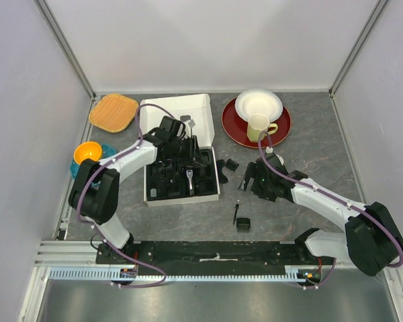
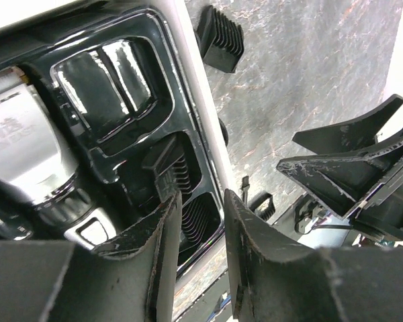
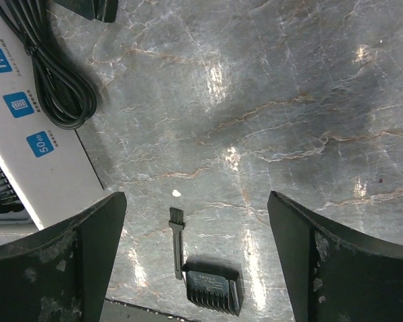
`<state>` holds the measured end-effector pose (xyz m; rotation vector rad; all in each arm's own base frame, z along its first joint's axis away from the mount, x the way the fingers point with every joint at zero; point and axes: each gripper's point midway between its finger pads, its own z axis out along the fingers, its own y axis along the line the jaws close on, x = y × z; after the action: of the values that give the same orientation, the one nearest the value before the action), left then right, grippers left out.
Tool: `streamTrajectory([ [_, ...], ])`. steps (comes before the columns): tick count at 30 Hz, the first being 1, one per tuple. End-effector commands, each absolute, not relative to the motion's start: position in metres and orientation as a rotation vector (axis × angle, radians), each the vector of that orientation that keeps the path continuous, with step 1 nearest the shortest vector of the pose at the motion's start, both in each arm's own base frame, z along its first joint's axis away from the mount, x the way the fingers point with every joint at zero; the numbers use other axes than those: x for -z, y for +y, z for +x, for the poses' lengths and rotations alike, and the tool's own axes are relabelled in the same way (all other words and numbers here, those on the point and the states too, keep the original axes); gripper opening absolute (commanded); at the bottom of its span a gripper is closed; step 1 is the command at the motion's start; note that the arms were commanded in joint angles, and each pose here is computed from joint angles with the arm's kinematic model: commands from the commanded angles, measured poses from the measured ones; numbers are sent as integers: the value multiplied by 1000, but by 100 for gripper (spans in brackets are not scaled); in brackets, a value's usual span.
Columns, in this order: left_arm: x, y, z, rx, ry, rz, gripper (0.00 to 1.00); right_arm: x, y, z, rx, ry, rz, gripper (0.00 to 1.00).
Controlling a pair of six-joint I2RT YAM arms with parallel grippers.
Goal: Sort the hair-cutting tools
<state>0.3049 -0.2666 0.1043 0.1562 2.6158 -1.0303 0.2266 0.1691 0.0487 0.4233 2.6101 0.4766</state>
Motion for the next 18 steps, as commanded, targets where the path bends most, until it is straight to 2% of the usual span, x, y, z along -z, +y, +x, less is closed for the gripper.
streamTrajectory([
  [1,-113,-287,315,1095,2542,128,38,-49,171,230,-497,2591,430,94],
  [18,-60,-279,309,889,2677,27,33,-43,171,229,-479,2609,438,93],
])
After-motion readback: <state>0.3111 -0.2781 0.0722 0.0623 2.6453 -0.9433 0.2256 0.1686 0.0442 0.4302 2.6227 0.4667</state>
